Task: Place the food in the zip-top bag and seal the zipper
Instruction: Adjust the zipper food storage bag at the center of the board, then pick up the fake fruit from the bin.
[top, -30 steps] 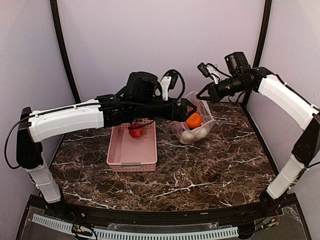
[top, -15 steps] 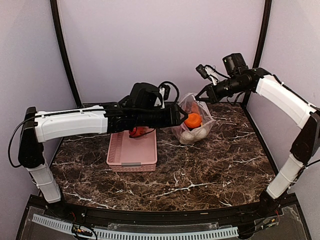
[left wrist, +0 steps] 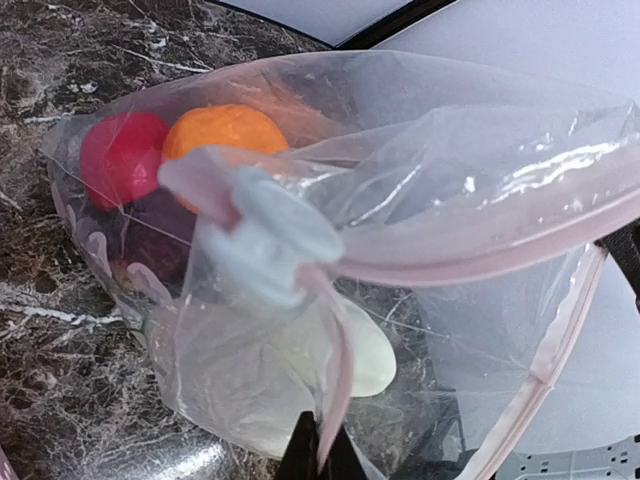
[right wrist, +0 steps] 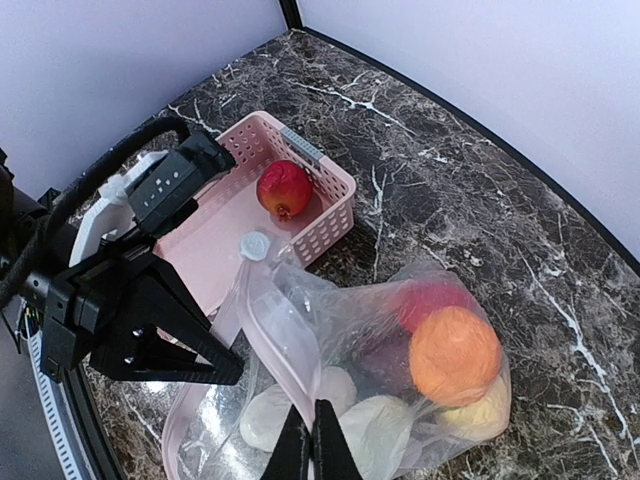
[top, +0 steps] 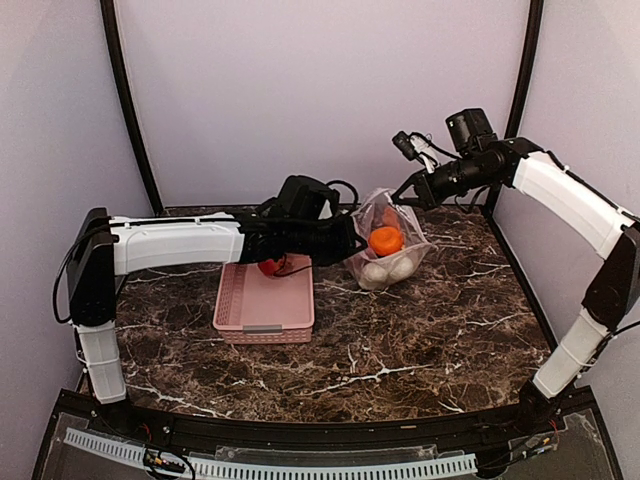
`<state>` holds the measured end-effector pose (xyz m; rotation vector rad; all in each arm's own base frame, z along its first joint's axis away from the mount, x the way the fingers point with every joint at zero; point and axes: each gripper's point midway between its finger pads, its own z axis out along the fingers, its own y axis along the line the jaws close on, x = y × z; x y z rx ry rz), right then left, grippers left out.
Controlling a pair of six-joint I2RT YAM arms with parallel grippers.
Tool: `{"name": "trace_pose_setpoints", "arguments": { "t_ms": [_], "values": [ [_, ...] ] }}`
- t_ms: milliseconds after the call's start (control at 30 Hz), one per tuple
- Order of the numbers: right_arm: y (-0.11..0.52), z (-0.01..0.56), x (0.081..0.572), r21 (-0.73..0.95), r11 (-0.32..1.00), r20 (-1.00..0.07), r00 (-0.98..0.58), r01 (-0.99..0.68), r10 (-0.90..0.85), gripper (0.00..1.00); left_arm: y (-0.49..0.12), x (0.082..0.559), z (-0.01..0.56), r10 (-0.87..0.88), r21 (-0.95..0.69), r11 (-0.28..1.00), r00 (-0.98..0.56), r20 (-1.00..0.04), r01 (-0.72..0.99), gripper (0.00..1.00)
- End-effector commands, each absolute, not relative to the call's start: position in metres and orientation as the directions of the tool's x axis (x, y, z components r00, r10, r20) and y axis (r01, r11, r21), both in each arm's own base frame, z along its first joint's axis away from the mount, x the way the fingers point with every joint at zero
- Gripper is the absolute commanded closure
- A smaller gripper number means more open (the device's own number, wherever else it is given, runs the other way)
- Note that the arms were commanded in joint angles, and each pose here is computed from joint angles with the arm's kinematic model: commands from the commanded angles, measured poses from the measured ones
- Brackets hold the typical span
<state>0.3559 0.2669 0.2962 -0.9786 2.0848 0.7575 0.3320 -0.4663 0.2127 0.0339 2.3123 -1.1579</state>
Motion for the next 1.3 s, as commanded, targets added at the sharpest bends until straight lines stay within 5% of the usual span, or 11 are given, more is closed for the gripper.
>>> {"name": "trace_pose_setpoints", "arguments": {
  "t_ms": [0,200,600,733,900,933,1000,1267],
  "values": [
    [0.257,0.319,0.367,0.107,0.598,-0.821,-0.41,-0.795,-0.398,1.0,-0.481,0.337,0.268,-0.21,-0.759,0.547,-0.82,-0.533,0.354,0.99],
    [0.212,0.36,0.406,-0.046,0.746,-0.856,-0.359,-0.664,-0.372,1.0,-0.486,0.329,0.339,-0.172,-0.674,0.524,-0.711,-0.682,0.521,0.98],
    [0.218,0.328,0.397,0.04,0.71,-0.809,-0.439,-0.703,-0.39,1.0,-0.49,0.34,0.3,-0.122,-0.628,0.599,-0.719,-0.685,0.496,0.88],
    [0.208,0.349,0.407,-0.028,0.75,-0.833,-0.399,-0.661,-0.383,1.0,-0.486,0.342,0.307,-0.095,-0.59,0.605,-0.686,-0.721,0.535,0.68],
    [0.203,0.36,0.413,-0.034,0.769,-0.847,-0.39,-0.638,-0.361,1.0,-0.476,0.338,0.328,-0.071,-0.536,0.583,-0.619,-0.782,0.61,0.32],
    [0.204,0.357,0.411,-0.022,0.764,-0.844,-0.397,-0.645,-0.359,1.0,-0.472,0.337,0.323,-0.06,-0.524,0.594,-0.616,-0.786,0.611,0.13],
    [0.209,0.35,0.406,0.008,0.746,-0.84,-0.41,-0.666,-0.357,1.0,-0.459,0.335,0.324,-0.062,-0.499,0.61,-0.591,-0.804,0.615,0.03],
    [0.222,0.329,0.38,0.067,0.656,-0.834,-0.403,-0.752,-0.376,1.0,-0.38,0.326,0.273,-0.024,-0.416,0.729,-0.588,-0.809,0.543,0.01]
  ]
}}
